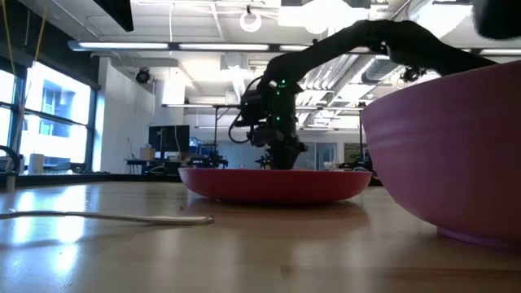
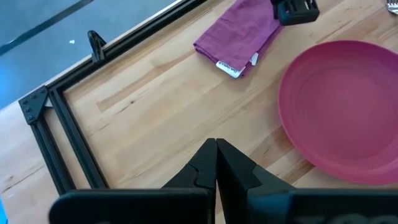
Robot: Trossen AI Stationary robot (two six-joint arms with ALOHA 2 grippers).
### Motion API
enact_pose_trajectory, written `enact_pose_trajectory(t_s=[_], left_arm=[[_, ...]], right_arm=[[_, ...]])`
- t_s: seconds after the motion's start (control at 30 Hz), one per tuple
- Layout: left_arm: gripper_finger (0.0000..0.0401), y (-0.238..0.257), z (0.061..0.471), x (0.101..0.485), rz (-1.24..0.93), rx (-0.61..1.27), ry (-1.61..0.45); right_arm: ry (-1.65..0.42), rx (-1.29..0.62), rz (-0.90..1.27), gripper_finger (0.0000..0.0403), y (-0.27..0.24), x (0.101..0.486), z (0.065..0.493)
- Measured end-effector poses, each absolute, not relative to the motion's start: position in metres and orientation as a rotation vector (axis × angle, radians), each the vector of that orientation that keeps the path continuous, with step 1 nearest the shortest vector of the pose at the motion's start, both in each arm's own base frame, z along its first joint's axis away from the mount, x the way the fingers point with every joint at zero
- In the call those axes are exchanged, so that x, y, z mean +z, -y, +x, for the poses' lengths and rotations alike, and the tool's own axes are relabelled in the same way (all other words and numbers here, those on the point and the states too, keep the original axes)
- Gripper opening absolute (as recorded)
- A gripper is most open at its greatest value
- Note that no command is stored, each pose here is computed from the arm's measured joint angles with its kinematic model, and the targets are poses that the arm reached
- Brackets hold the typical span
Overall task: Set table place
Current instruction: Adjust the pink napkin to the top of the table
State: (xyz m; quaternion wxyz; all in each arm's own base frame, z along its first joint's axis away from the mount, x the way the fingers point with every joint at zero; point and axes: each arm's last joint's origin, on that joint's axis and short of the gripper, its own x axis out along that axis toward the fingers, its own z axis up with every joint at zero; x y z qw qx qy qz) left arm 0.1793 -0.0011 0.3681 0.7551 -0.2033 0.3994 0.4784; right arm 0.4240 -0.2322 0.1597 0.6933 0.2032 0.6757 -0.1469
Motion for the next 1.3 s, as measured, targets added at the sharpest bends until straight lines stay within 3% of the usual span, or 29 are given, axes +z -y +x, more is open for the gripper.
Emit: enact_pose_trajectory(t_s=[0.43, 0.87, 1.13, 1.3], left_arm=[[0.0, 0.001, 0.179, 0.368, -0.457, 1.05, -0.865], [0.0, 0.001, 0.179, 0.368, -0.446, 1.044, -0.878], [0.0, 0.001, 0.178, 0.368, -0.435, 1.044, -0.888], [0.0, 0.001, 0.178, 0.368, -0.421, 1.036, -0.896]], right_arm=[[-1.521, -0.456, 0.589, 0.0, 0.246, 0.158, 0.412], [-1.613, -0.473, 0.545, 0.0, 0.215, 0.147, 0.42], [-1.527, -0.476, 0.497, 0.0, 0.198, 0.183, 0.424], [-1.491, -0.578, 0.501, 0.0, 0.224, 0.196, 0.408]])
